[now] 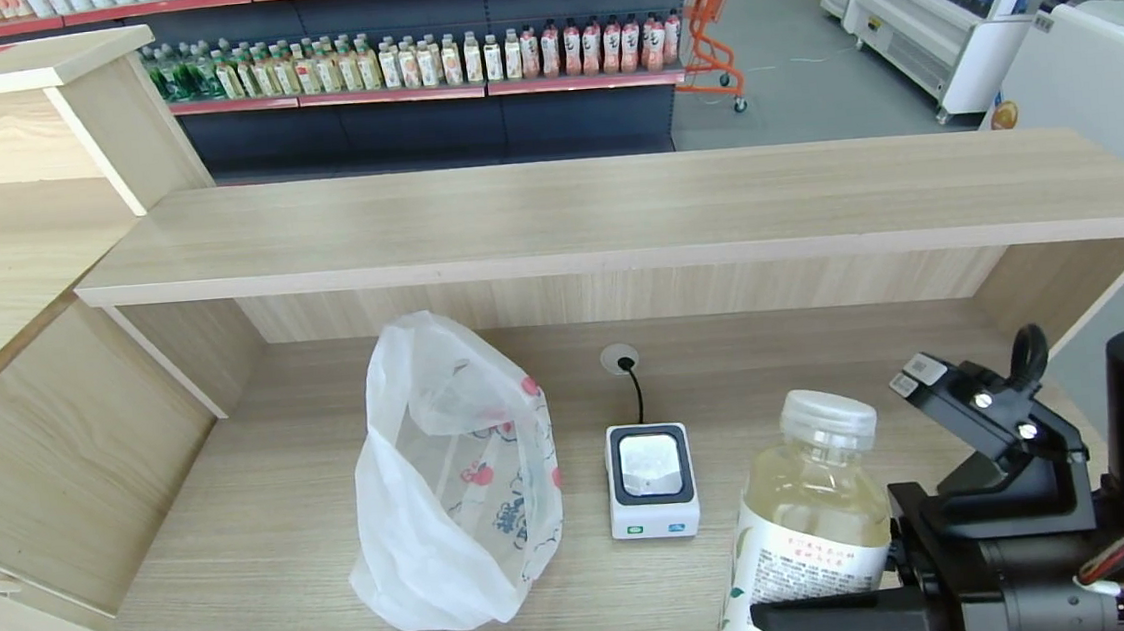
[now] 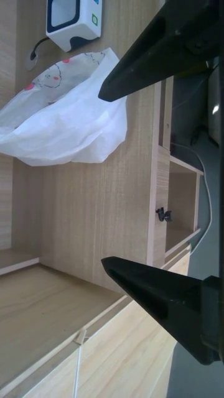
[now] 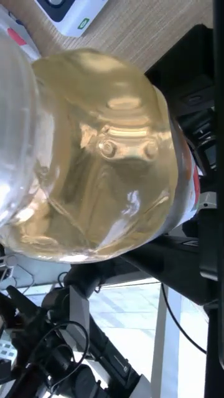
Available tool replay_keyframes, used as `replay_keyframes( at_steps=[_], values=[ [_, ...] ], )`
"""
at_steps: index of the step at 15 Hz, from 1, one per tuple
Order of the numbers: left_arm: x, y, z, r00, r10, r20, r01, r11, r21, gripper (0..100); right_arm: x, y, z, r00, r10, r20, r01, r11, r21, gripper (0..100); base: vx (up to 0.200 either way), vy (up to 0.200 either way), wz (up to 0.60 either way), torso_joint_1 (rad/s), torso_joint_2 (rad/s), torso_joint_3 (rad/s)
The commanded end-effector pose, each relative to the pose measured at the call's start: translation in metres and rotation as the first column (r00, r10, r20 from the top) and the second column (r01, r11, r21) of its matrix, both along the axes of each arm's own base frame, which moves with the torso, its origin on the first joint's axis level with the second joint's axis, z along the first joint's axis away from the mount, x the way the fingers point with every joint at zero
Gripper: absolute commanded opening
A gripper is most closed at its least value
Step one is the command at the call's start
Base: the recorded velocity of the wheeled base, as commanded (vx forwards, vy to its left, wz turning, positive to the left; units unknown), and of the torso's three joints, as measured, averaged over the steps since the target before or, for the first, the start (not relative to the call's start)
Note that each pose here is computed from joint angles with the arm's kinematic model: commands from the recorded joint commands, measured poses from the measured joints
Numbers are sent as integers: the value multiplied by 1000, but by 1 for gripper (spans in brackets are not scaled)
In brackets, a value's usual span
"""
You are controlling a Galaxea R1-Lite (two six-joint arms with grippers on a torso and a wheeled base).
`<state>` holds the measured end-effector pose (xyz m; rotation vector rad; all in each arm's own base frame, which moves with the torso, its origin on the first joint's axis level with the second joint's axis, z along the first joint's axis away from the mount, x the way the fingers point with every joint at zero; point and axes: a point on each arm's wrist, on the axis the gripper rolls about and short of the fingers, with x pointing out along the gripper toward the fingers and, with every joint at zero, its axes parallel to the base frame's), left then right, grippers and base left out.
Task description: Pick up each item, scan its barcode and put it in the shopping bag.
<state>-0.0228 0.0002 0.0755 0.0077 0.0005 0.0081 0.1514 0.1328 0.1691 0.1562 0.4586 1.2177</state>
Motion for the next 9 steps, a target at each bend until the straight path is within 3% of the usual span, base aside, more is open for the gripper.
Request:
replay_keyframes(
  at_steps=[1,6,8,9],
  values=[
    [0,0,0,1000,0,0,0,1000,0,100,0,0,0,1000,-16,6,16,1000,-4,0,0,0,0,0,0,0],
    [0,0,0,1000,1,0,-1,1000,0,100,1,-3,1,998,-52,46,53,998,-16,0,0,0,0,0,0,0],
    [0,0,0,1000,0,0,0,1000,0,100,4,-10,6,980,-82,181,92,995,-46,0,0,0,0,0,0,0],
    [0,0,0,1000,0,0,0,1000,0,100,12,-22,5,940,-107,325,147,984,-102,0,0,0,0,0,0,0]
  ],
)
